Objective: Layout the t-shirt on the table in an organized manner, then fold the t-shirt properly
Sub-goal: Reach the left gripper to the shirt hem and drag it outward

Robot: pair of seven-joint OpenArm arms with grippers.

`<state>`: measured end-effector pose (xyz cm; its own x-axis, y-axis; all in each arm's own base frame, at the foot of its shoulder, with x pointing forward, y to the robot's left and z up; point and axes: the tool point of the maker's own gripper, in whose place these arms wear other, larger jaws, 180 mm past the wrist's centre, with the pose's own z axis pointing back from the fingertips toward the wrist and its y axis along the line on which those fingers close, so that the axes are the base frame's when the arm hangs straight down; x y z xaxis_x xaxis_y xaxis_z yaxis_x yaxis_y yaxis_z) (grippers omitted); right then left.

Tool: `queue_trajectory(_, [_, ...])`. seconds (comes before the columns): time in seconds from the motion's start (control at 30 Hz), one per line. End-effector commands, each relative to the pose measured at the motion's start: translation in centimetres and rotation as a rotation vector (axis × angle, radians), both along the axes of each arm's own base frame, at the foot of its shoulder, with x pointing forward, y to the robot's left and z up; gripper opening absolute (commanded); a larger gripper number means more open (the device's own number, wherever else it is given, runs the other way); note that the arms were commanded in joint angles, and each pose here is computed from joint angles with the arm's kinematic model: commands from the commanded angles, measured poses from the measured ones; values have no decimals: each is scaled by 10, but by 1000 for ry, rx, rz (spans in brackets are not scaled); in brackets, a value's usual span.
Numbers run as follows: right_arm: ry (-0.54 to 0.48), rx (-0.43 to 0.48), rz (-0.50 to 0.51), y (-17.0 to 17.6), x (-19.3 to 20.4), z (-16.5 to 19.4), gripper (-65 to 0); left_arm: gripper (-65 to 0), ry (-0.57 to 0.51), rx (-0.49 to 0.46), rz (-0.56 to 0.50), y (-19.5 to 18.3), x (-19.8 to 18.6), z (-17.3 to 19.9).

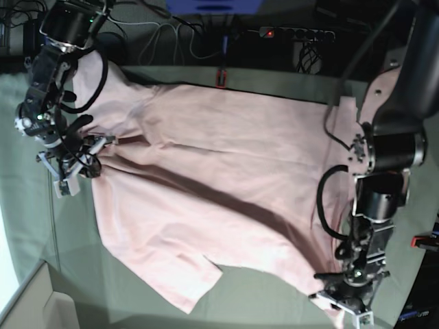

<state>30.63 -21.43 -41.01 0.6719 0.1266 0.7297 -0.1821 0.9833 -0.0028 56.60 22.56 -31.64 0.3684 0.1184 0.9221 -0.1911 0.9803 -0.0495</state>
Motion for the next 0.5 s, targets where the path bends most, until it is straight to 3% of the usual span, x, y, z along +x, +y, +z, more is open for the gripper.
queue_trajectory(0.0, [-68, 1, 7, -1, 14, 18, -650, -432, -94, 16, 0, 0, 18, 36])
queue_trajectory(0.07, [-71, -2, 7, -3, 16, 19, -650, -342, -105, 25, 4, 2, 16, 34])
queue_trajectory(0.13, [-71, -5, 7, -3, 15, 19, -650, -297, -114, 25, 18, 9, 15, 35])
queue_trajectory(0.3, [-72, -6, 7, -4, 16, 20, -650, -288, -98, 47, 37, 28, 5, 28])
queue_trajectory(0.37, [-73, -7, 7, -4, 16, 21, -650, -288, -43, 54, 46, 39, -10, 10])
queue_trajectory(0.47, [-91, -10, 7, -5, 23, 27, -650, -288, 8, 0, 56, 46, -34, -5])
